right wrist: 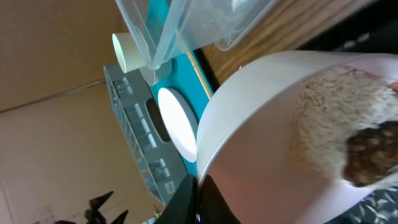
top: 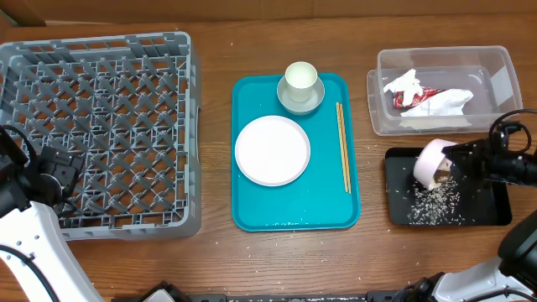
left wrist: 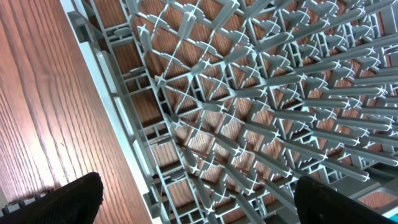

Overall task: Sort waste into correct bins and load items into the dishwasher
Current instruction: 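Carry the bowl over the black tray and tip out the rice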

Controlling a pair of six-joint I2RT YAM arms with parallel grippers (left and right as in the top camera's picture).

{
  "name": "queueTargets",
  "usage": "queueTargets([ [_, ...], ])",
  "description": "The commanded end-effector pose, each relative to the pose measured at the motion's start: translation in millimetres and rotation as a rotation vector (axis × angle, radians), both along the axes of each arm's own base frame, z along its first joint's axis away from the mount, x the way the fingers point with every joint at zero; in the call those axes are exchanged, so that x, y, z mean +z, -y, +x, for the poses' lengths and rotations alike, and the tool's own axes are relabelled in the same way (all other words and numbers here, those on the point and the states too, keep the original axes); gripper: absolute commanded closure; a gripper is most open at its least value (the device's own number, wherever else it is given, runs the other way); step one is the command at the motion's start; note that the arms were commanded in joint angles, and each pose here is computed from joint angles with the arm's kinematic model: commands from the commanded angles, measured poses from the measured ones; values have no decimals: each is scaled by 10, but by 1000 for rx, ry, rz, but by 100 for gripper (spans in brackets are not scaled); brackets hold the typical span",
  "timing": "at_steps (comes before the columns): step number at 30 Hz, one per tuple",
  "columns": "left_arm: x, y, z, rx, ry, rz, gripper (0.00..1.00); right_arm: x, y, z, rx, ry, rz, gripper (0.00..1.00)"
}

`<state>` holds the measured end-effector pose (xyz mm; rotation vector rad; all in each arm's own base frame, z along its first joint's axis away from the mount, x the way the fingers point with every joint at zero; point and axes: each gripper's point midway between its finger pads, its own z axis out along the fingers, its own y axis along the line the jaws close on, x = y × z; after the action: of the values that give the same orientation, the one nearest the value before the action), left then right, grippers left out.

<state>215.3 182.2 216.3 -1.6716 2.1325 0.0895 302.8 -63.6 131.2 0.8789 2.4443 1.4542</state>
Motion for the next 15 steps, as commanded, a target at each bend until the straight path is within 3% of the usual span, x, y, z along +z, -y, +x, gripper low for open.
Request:
queueTargets([
  [1, 107, -17, 9, 9, 30, 18, 0, 75, -15, 7, -2, 35, 30, 96],
  [11, 107, -17, 9, 9, 30, 18, 0, 131, 55, 115, -34, 106, 40, 96],
  [15, 107, -17, 9, 9, 30, 18, 0, 122, 143, 185, -106, 61, 69, 96],
])
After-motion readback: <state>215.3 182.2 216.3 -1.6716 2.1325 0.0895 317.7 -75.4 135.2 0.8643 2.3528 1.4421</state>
